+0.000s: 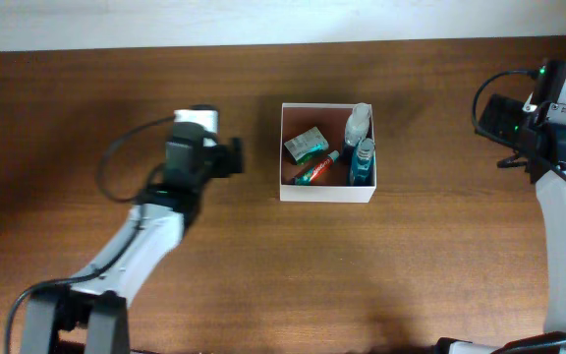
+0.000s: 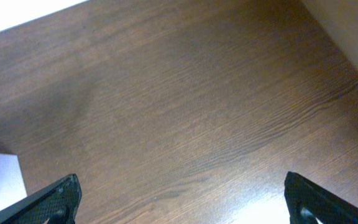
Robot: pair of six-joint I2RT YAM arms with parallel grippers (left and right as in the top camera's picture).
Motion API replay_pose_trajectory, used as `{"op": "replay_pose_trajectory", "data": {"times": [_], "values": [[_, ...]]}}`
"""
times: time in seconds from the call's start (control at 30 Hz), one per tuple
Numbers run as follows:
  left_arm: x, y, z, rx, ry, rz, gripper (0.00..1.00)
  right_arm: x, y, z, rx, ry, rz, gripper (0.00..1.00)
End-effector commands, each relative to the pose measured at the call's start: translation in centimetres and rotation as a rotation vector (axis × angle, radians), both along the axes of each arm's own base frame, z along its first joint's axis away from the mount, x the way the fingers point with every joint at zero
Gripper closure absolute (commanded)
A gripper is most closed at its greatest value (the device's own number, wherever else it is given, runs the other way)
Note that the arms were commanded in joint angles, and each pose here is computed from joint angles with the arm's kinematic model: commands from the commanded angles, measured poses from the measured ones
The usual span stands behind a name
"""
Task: Pack container
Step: 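Move the left gripper to the blue toothbrush and grasp its handle, then lift the toothbrush and carry it over the pink box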
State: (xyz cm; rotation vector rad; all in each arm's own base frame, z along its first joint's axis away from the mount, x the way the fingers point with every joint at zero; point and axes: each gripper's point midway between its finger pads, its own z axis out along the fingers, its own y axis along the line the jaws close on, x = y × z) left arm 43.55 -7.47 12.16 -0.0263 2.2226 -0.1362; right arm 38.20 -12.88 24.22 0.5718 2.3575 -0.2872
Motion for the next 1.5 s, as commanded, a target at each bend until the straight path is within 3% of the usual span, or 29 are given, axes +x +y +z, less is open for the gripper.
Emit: {"op": "replay_pose_trajectory", "data": {"times": [0.0,0.17,0.7,1.2,1.47], "values": [[-1.0,6.3,-0.7,0.012,0.075,0.138,0.01,0.1,-0.1,0.2,0.001,-0.008,-0.012,0.02],[-2.9,11.1,-2.7,0.015,0.180,0.253,0.01,0.1,-0.1,0.2,0.001,-0.008,-0.012,0.01],[-4.5,10.9,-10.3,0.013,0.376,0.242,0.02,0.1,-0.1,0.2,0.001,-0.008,-0.012,0.02],[-4.7,10.4,-12.6,-0.004,0.424,0.224,0.27,0.1,-0.1,0.2,0.001,-0.009,-0.012,0.01],[-3.8,8.9,-13.3,0.062,0.396,0.012,0.28,0.1,-0.1,0.2,0.001,-0.008,-0.012,0.01]]}}
